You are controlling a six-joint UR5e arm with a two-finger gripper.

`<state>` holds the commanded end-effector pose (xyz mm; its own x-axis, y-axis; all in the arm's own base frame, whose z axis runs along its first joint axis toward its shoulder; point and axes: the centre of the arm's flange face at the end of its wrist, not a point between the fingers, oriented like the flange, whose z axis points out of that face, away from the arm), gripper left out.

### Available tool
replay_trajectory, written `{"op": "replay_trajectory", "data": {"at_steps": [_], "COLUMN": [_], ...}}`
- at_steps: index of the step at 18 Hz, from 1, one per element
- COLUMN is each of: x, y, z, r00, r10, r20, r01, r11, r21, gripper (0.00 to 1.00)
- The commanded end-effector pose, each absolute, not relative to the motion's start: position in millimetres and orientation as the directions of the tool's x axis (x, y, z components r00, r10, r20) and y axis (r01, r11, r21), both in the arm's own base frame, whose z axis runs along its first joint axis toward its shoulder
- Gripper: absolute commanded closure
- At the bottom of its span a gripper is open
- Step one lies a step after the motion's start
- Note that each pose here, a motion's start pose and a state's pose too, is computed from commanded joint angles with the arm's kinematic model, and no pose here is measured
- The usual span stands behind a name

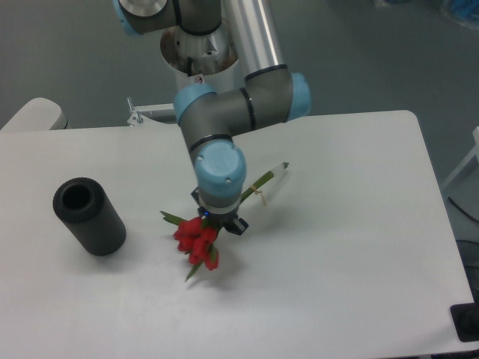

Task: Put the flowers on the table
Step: 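Carry the held tulips toward the black vase and lower them, then open the gripper to release the tulips onto the table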

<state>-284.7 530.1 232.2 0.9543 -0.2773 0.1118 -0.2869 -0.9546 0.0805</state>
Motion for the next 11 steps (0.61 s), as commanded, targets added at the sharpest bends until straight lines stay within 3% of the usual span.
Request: {"op": "replay_trajectory", "data": {"at_steps": [2,4,5,6,11], "x": [-283,-283,-284,-285,-293], "y": [530,532,533,534,537], "z": [227,229,229,229,234], "r00": [0.953,0.949,0.949,0.951,0.954], "r10": [-0.282,-0.295,-0.295,-0.29,-0.293], "r20": [0.113,0.109,0.11,0.107,0.064], "r01": [-0.292,-0.305,-0.305,-0.299,-0.296], "r11": [-0.953,-0.949,-0.949,-0.951,-0.953], "r21": [0.087,0.082,0.081,0.08,0.056], "gripper": [0.66,0.53,0.34,0.0,0.0]}}
